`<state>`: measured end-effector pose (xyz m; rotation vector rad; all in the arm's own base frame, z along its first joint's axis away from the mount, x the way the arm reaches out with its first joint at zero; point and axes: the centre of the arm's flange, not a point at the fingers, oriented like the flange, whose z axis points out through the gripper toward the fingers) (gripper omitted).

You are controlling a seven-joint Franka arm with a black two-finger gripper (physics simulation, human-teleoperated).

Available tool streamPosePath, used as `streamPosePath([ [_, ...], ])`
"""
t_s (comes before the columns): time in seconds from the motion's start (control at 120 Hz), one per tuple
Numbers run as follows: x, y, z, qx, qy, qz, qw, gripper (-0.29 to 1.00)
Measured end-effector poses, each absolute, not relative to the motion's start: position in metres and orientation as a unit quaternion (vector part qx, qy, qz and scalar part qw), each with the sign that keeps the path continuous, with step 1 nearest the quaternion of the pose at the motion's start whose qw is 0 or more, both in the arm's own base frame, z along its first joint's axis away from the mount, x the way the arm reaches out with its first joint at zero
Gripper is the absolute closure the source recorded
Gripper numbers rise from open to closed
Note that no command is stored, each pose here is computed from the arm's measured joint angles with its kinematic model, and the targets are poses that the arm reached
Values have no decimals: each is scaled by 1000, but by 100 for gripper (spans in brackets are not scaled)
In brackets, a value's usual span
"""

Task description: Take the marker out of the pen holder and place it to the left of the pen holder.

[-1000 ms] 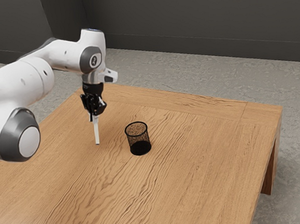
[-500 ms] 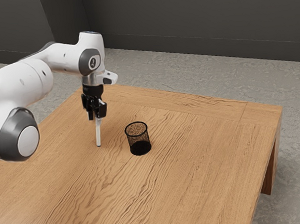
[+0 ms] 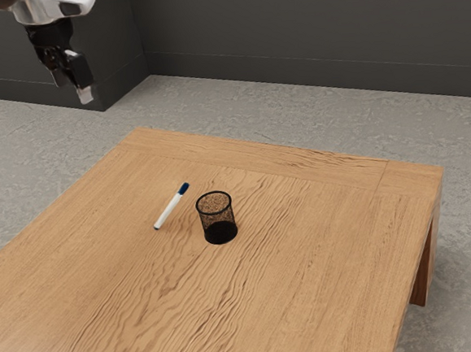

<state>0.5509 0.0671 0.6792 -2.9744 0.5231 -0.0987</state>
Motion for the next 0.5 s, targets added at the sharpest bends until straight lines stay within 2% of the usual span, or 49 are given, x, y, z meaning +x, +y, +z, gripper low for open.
streamPosePath([
  [0.358,517,145,675,-997,65,-2,52,1],
  [0.5,514,104,675,-995,91,0,47,0],
])
